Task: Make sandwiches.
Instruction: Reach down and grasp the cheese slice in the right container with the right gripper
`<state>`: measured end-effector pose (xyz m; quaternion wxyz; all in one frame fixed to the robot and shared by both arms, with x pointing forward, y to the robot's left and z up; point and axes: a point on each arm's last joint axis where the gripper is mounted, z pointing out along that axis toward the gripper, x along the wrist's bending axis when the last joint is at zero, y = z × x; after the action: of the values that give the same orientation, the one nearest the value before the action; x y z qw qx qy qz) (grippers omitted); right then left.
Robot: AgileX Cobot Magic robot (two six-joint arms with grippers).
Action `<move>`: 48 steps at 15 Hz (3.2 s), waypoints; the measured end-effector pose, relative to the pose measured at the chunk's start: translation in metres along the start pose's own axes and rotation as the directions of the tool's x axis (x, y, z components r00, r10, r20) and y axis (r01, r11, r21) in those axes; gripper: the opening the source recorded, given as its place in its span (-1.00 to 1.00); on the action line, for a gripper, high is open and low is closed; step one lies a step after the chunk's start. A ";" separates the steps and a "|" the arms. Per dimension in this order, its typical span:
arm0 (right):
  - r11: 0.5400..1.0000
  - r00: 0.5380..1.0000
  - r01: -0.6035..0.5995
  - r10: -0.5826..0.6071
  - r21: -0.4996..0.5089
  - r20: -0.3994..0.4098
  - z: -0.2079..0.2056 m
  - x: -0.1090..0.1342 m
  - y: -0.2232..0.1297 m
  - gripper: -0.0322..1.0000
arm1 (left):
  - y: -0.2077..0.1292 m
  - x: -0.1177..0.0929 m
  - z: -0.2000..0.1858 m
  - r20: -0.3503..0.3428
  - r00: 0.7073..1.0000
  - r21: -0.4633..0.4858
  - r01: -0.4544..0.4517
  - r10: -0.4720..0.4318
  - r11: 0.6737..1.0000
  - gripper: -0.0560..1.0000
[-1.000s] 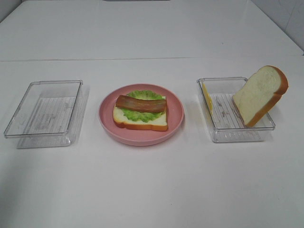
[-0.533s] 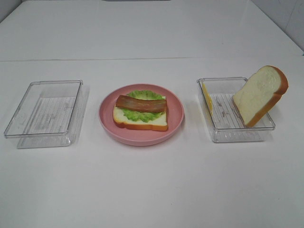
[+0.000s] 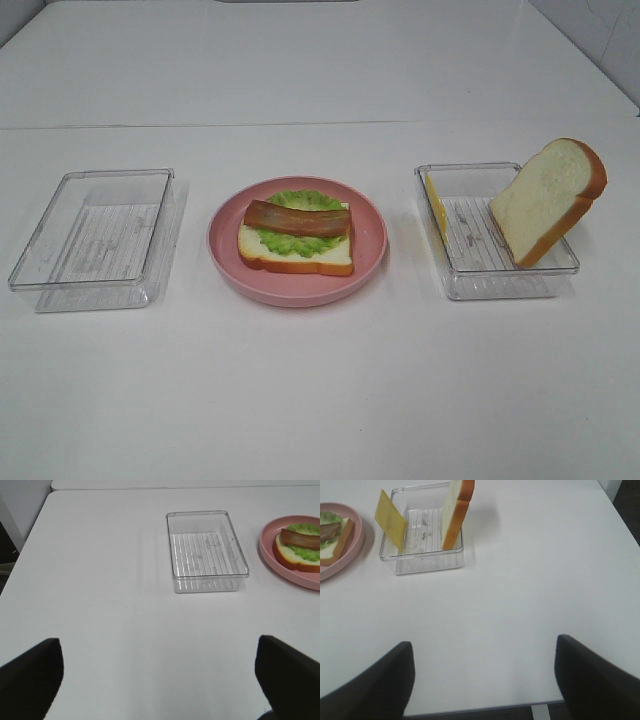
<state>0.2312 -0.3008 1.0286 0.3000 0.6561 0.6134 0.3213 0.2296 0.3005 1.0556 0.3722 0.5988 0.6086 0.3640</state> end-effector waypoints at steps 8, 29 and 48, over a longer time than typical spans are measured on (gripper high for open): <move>0.993 1.000 0.002 -0.003 0.122 0.010 -0.001 0.004 0.045 0.53 | 0.000 0.000 0.000 0.000 1.000 0.001 0.002 -0.002 1.000 0.92; 0.686 0.961 0.173 0.039 0.707 -0.273 0.343 0.146 0.236 0.54 | 0.000 0.000 0.000 0.000 1.000 -0.001 0.002 -0.002 1.000 0.92; 0.574 0.977 0.176 0.000 0.800 -0.215 0.409 0.142 0.180 -0.28 | 0.000 0.000 0.000 0.000 1.000 -0.001 0.002 -0.002 1.000 0.92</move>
<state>0.6702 -0.1709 0.9277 -0.0796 0.6548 0.7499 0.0500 0.2298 0.3005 1.0555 0.3728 0.5980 0.6090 0.3639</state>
